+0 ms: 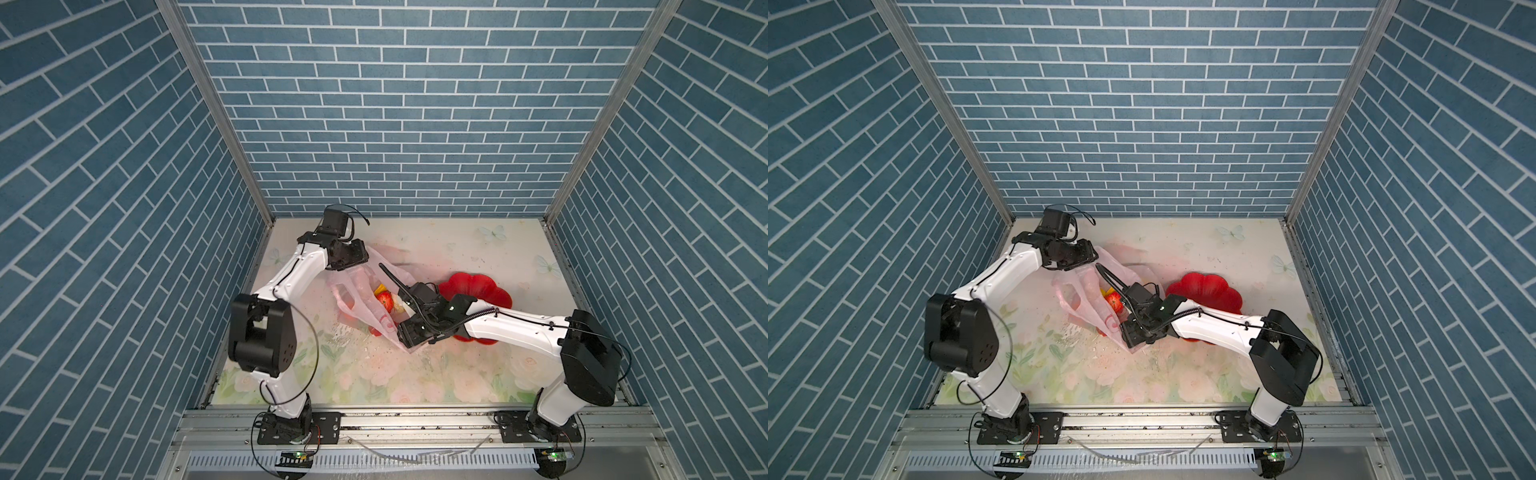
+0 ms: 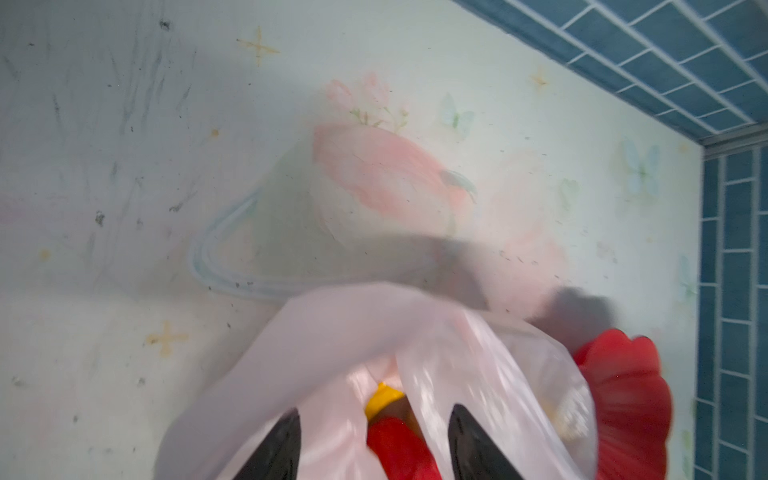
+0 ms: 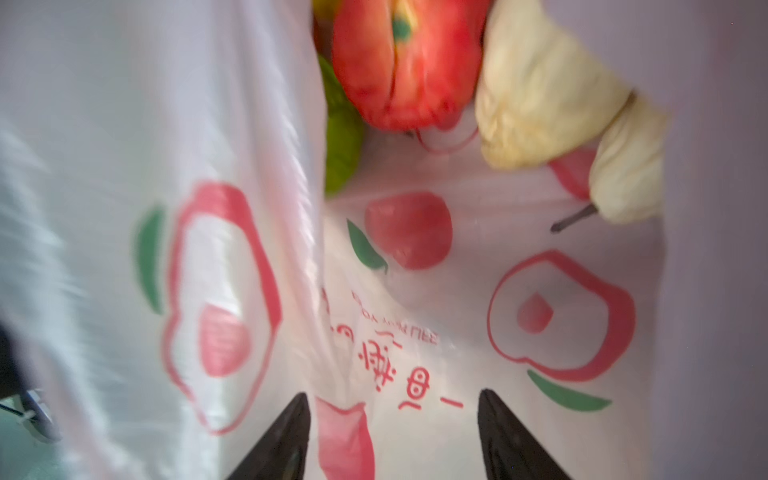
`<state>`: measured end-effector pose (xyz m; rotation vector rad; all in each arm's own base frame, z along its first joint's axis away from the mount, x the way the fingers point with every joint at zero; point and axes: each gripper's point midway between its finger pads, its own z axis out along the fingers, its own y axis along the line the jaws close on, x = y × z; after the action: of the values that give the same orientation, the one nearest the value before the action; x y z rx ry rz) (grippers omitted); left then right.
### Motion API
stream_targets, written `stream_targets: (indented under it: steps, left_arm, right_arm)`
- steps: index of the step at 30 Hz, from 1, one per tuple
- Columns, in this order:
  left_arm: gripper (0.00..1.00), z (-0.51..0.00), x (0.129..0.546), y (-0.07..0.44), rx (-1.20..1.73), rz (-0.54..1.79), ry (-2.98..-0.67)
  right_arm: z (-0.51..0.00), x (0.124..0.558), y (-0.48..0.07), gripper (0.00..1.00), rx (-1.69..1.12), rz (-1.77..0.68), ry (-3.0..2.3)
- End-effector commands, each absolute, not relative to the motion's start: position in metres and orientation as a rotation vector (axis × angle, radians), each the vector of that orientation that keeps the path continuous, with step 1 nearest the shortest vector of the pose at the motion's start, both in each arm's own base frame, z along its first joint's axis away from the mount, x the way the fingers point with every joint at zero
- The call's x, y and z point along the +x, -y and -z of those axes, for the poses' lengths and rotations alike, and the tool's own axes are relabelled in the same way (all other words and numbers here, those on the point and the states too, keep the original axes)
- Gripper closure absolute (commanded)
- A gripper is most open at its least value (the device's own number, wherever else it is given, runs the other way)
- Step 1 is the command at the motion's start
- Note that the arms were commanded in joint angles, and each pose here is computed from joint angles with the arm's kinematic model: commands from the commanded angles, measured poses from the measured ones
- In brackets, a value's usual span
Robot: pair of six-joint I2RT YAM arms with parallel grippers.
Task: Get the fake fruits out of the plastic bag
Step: 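Hold the bag open with the left gripper while the right reaches toward the fruits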
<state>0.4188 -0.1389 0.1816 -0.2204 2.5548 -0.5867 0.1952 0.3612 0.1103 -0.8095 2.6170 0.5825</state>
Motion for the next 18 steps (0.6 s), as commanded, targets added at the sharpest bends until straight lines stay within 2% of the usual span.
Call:
stream_targets:
  steps: [1, 6, 12, 18]
  left_arm:
    - [0.35, -0.204, 0.379, 0.138, -0.234, 0.677, -2.54]
    - [0.33, -0.22, 0.348, 0.137, -0.256, 0.742, -2.512]
    - [0.44, -0.218, 0.343, 0.163, -0.312, 0.933, -2.433]
    - [0.51, -0.2, 0.345, 0.193, -0.356, 1.043, -2.397]
  right_arm:
    - [-0.14, 0.211, -0.367, 0.36, -0.773, -0.528, -2.559]
    - [-0.155, 0.231, -0.376, 0.37, -0.674, -0.517, -2.509]
    - [-0.165, 0.261, -0.378, 0.59, -0.49, -0.526, -2.504]
    - [-0.163, 0.278, -0.39, 0.66, -0.448, -0.558, -2.545]
